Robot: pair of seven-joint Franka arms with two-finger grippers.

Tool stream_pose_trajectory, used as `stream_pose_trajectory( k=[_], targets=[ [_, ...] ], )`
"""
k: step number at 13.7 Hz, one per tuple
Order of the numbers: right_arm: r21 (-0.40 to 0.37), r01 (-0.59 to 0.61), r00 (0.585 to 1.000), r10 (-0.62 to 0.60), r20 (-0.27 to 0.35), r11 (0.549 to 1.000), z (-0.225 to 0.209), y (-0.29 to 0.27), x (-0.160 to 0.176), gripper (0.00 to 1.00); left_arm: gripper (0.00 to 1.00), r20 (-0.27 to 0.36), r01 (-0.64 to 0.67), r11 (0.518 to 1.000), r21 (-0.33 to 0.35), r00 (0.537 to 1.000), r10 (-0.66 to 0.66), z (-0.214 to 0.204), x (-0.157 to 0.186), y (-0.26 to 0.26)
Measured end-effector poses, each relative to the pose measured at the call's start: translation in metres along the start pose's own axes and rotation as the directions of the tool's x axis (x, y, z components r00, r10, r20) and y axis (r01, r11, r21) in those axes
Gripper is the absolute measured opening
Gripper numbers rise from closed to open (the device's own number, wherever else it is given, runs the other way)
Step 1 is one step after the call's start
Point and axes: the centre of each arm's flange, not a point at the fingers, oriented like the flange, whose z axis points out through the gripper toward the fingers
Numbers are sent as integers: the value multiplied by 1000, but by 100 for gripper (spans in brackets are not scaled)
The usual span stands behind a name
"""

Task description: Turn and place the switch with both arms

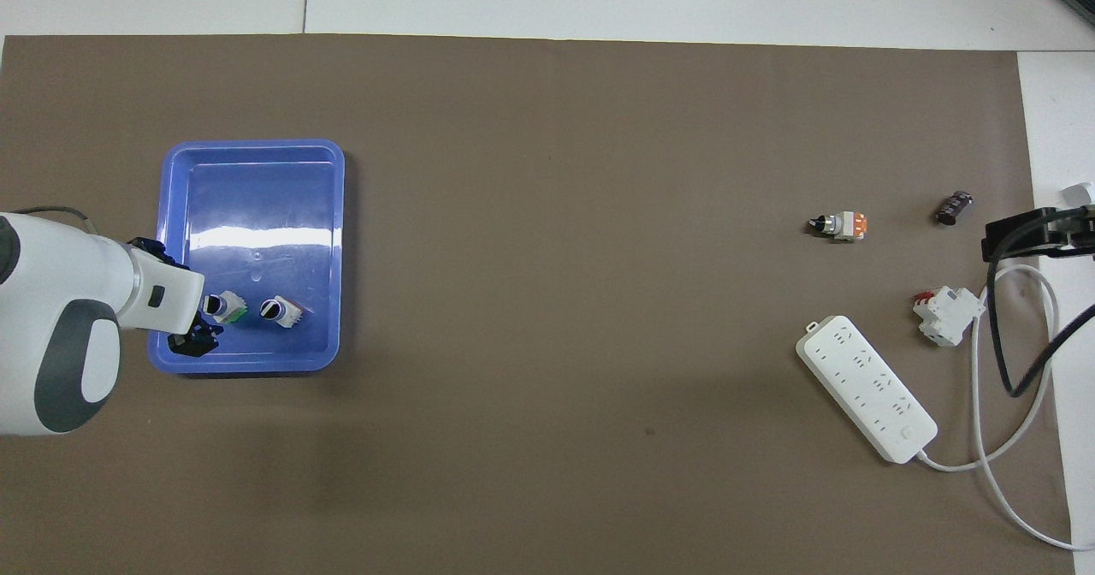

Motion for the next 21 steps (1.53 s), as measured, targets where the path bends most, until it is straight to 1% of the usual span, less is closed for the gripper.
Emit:
stream_pose_trajectory(
  k=[2,3,4,6,9,11,14,16,19,21],
  targets=[
    [30,-29,1000,29,5,999,0,-4,0,100,100,-3,179,984,4,984,-179,-2,1,1],
    [36,-35,999,34,6,999,0,-6,0,100,100,-4,277,961,4,961,-277,-3,1,1],
    [43,-38,999,37,5,998,0,-8,0,100,100,-4,371,929,4,929,-371,-3,1,1],
    [49,-45,999,45,5,998,-1,-10,0,100,100,-5,510,860,3,860,-510,-3,2,1],
    [50,-46,999,46,5,998,-1,-9,-1,100,100,7,647,763,1,763,-647,-15,4,-2],
    [50,-47,999,46,6,998,-1,-9,-1,100,100,10,677,736,3,736,-677,-36,12,-6],
    [51,-47,999,46,6,998,-1,-9,-1,100,100,-10,704,710,11,710,-704,-79,21,-16],
    [51,-47,999,46,6,998,-1,-9,-1,100,100,-27,708,707,15,707,-707,-119,27,-20],
    [51,-47,999,46,6,998,-1,-9,-1,100,100,-61,717,697,-21,695,-716,-188,36,-21],
    [51,-47,999,46,6,998,-1,-9,-1,100,100,-68,719,694,-32,691,-719,-226,35,-20]
  ],
)
